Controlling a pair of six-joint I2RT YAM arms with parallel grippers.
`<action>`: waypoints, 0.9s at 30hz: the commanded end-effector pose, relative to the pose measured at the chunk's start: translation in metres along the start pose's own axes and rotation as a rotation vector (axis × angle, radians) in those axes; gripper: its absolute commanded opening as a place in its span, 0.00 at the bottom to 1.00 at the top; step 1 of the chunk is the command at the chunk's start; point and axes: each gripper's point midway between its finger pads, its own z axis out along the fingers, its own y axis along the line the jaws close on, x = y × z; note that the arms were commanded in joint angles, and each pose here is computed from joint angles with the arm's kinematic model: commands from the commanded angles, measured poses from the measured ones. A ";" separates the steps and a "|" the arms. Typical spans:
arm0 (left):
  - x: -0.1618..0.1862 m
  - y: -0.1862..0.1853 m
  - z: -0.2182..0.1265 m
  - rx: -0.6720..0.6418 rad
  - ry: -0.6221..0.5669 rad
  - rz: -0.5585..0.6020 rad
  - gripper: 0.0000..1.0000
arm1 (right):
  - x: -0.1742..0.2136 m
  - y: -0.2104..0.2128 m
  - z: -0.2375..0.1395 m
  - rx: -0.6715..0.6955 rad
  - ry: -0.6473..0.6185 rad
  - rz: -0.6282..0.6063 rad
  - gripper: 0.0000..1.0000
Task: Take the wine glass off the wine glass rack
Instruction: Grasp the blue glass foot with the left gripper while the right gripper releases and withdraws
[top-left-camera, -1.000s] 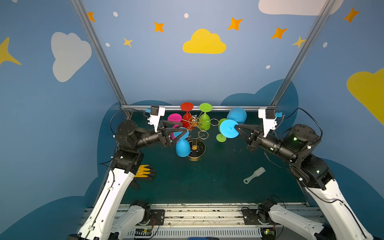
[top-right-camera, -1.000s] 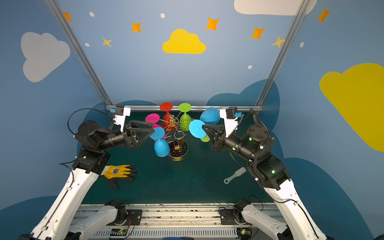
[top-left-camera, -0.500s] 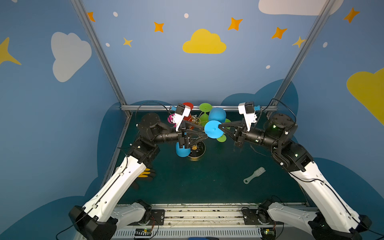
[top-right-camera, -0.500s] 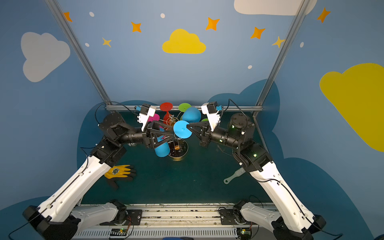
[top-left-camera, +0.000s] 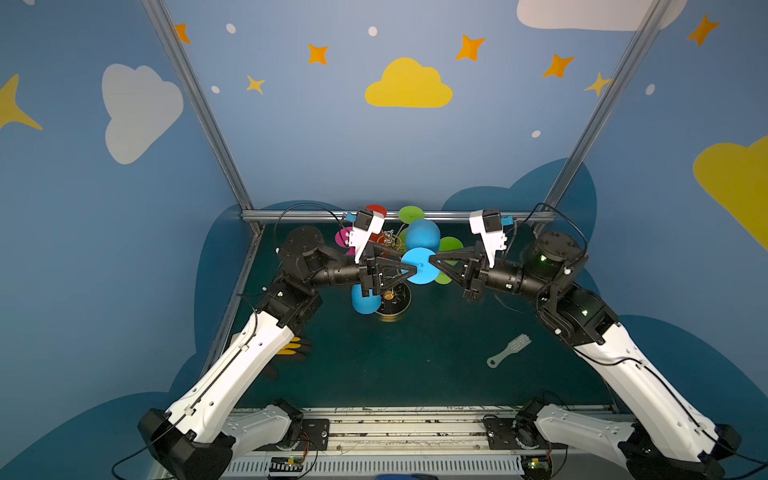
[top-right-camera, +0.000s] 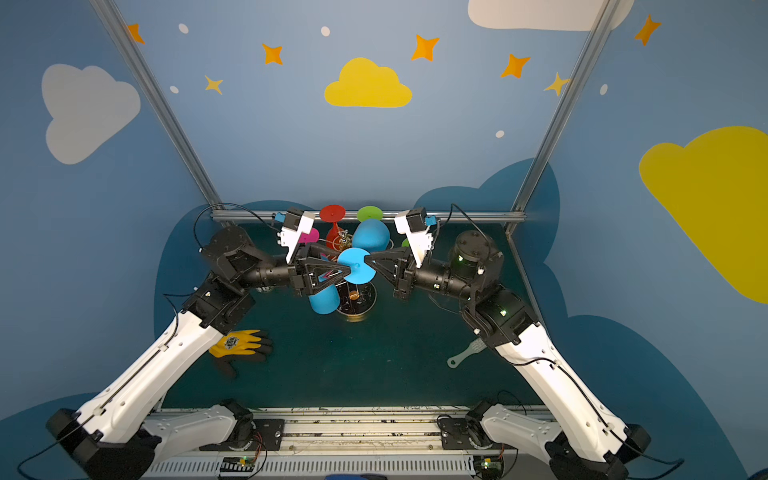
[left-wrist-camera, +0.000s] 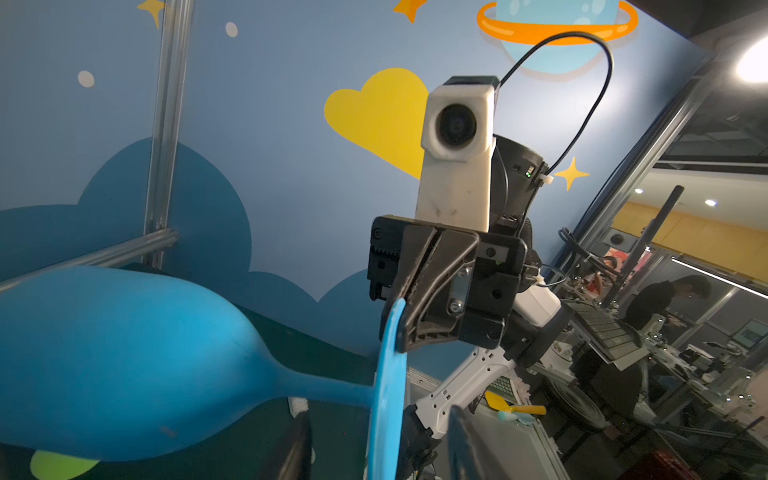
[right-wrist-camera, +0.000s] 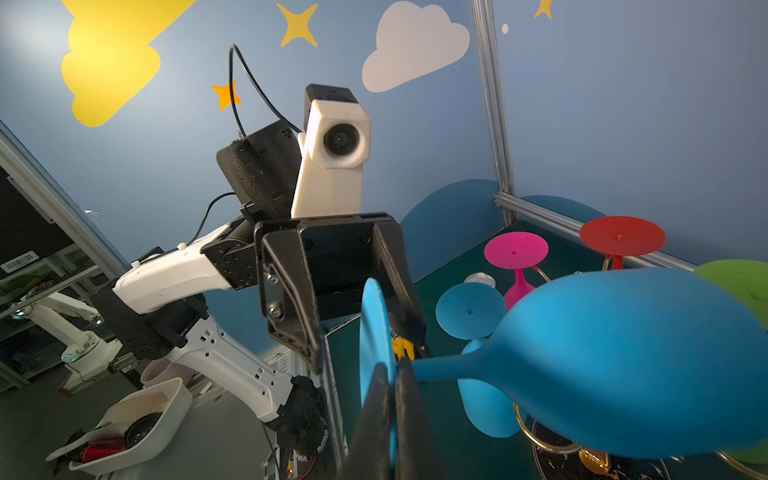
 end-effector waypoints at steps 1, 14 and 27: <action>-0.007 -0.008 0.001 0.022 -0.022 0.035 0.38 | -0.006 0.004 0.003 -0.018 -0.027 -0.020 0.00; -0.017 -0.012 -0.001 0.023 -0.084 -0.007 0.03 | -0.005 -0.002 -0.014 0.081 -0.053 -0.050 0.28; -0.045 -0.002 -0.015 -0.119 -0.215 -0.135 0.03 | 0.017 -0.031 -0.061 0.337 -0.205 -0.382 0.81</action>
